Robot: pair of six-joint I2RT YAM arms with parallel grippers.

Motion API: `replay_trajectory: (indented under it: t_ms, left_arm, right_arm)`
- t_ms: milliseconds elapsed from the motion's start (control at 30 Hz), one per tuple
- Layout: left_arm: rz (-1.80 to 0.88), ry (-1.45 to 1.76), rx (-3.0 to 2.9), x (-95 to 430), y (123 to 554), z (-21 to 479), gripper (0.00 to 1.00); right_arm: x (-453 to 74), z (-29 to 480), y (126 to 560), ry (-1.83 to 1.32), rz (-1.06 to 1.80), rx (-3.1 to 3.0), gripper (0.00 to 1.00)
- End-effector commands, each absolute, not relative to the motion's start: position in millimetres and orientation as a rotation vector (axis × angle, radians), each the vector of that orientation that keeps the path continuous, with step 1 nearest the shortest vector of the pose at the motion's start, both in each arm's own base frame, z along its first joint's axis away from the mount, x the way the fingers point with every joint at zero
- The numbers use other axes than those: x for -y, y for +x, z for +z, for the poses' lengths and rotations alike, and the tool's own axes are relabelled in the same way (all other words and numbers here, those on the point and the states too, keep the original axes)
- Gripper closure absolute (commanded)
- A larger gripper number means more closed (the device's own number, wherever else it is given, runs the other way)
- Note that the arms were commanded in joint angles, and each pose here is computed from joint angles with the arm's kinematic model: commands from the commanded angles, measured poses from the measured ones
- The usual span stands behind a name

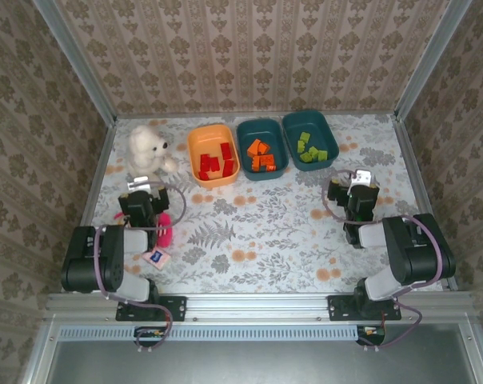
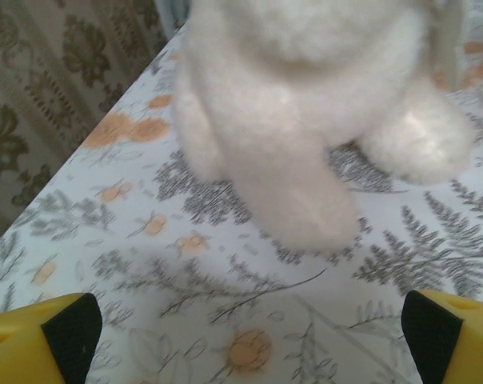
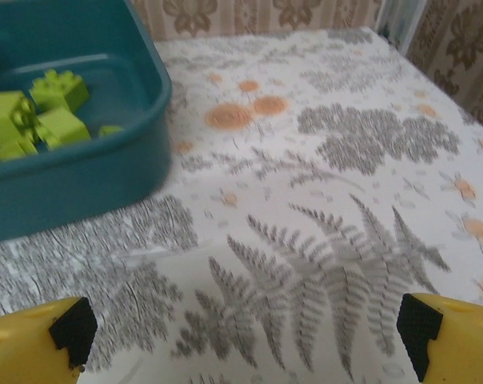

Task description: Sort the legos into containers by color

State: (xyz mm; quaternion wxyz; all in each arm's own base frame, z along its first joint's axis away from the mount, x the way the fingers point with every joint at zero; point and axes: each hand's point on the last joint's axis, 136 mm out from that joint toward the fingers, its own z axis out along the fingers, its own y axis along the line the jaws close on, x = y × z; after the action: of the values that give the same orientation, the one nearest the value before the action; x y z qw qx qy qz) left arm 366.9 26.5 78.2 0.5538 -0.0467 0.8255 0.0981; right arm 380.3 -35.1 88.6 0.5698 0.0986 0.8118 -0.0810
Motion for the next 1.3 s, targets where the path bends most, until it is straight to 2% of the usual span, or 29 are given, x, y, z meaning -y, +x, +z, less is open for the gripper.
replay_trajectory:
  t_ms: [0, 300, 467, 1267]
  left_arm:
    - [0.218, -0.032, -1.847, -15.1, 389.8, 102.9, 0.0]
    - [0.184, -0.055, -1.899, -19.4, 394.0, 97.1, 0.0]
    - [0.188, -0.051, -1.901, -18.9, 393.8, 96.9, 0.0]
    - [0.199, -0.035, -1.906, -16.0, 394.9, 96.9, 0.0]
  right_arm:
    - [28.1, 100.6, 392.2, 0.21, -0.154, -1.877, 0.0]
    - [8.2, 99.9, 395.8, 0.088, -0.094, -1.893, 0.0]
    - [23.1, 99.8, 395.7, 0.178, -0.139, -1.891, 0.0]
    - [22.5, 98.8, 396.7, 0.173, -0.14, -1.9, 0.0]
